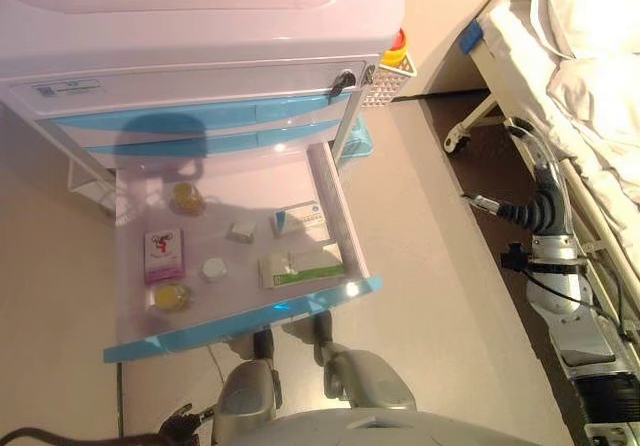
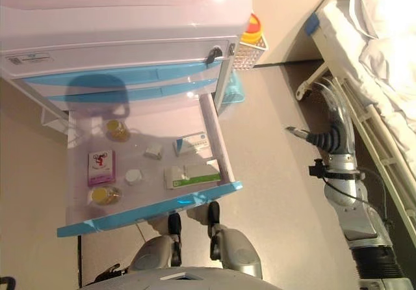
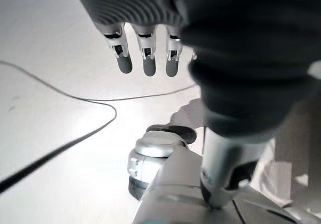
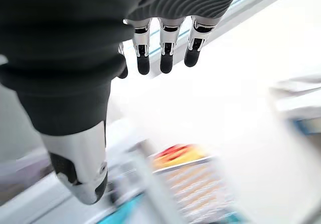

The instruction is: Open the drawer and pick up the medicine

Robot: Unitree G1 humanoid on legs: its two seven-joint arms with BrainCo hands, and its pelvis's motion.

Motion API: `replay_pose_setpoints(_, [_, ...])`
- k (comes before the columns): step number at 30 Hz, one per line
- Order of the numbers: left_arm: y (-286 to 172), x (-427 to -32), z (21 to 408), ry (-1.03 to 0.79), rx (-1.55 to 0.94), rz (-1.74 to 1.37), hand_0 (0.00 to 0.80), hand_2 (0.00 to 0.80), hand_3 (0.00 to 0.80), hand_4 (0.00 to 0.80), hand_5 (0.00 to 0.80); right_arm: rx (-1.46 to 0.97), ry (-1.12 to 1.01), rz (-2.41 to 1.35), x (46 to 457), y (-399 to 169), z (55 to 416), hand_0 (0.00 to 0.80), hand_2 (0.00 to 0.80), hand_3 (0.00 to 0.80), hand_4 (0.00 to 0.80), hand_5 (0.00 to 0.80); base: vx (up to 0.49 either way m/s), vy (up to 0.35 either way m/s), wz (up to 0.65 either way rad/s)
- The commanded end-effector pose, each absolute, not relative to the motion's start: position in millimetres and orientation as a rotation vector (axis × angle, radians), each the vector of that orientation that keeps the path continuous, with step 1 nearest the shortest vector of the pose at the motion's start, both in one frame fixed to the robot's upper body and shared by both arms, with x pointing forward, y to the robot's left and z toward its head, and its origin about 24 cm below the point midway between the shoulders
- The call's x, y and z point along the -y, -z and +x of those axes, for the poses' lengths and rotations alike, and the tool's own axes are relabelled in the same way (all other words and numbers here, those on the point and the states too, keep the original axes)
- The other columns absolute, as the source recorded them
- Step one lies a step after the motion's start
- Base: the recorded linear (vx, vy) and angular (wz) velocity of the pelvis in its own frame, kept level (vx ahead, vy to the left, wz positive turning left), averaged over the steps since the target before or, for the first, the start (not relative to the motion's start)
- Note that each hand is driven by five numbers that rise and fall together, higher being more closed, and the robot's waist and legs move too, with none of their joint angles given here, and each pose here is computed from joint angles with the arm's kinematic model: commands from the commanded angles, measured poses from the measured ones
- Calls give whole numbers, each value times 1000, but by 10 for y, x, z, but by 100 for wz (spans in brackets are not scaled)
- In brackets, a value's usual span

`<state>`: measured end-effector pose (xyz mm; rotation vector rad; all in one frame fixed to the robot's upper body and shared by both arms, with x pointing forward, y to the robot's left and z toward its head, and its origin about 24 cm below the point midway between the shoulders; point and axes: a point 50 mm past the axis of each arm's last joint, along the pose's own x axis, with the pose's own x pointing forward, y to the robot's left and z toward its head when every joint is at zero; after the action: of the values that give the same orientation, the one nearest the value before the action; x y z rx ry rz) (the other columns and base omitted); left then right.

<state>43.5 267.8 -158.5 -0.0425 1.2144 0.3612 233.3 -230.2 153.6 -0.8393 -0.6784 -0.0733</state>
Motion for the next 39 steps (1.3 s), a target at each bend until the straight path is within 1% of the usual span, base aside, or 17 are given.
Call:
replay_pose_setpoints(1, [1612, -2625, 321, -338, -1240, -1, 0, 0, 0, 0, 0, 930, -184, -902, 1943, -1952, 2324, 0, 0, 0, 0, 0, 13, -20, 13])
replay_pose_setpoints(5, [1586, -2670, 430, -332, -1206, 17, 0, 0, 0, 0, 0, 967, -401, -944, 1666, -2097, 2386, 0, 0, 0, 0, 0, 25, -38, 32])
replay_pose_setpoints(8, [1568, -2683, 510, -345, -1166, 6, 0, 0, 0, 0, 0, 972, -525, -992, 1461, -2131, 2461, 0, 0, 0, 0, 0, 19, -31, 55])
replay_pose_setpoints(14, [1540, -2654, 648, -316, -1094, -12, 0, 0, 0, 0, 0, 872, -670, -1064, 1201, -2011, 2695, 0, 0, 0, 0, 0, 35, -21, 53])
replay_pose_setpoints(17, [1538, -2649, 661, -310, -1090, -12, 0, 0, 0, 0, 0, 864, -675, -1069, 1183, -1994, 2716, 0, 0, 0, 0, 0, 8, -7, 46])
replay_pose_setpoints(22, [1533, -2637, 693, -303, -1078, -16, 0, 0, 0, 0, 0, 837, -707, -1094, 1142, -1936, 2762, 0, 0, 0, 0, 0, 8, -9, 3])
replay_pose_setpoints(27, [1525, -2554, 821, -127, -1090, 113, 0, 0, 0, 0, 0, 689, -835, -1269, 865, -1349, 3006, 0, 0, 0, 0, 0, -7, -61, 48])
replay_pose_setpoints(31, [1492, -2521, 943, -137, -1034, 84, 0, 0, 0, 0, 0, 632, -825, -1327, 788, -1104, 3092, 0, 0, 0, 0, 0, -57, -49, 62])
replay_pose_setpoints(33, [1485, -2530, 953, -137, -1028, 85, 0, 0, 0, 0, 0, 613, -817, -1323, 770, -1071, 3114, 0, 0, 0, 0, 0, -55, -46, 50])
replay_pose_setpoints(39, [1479, -2530, 957, -122, -1023, 99, 0, 0, 0, 0, 0, 619, -816, -1332, 669, -958, 3129, 0, 0, 0, 0, 0, -15, -18, 13])
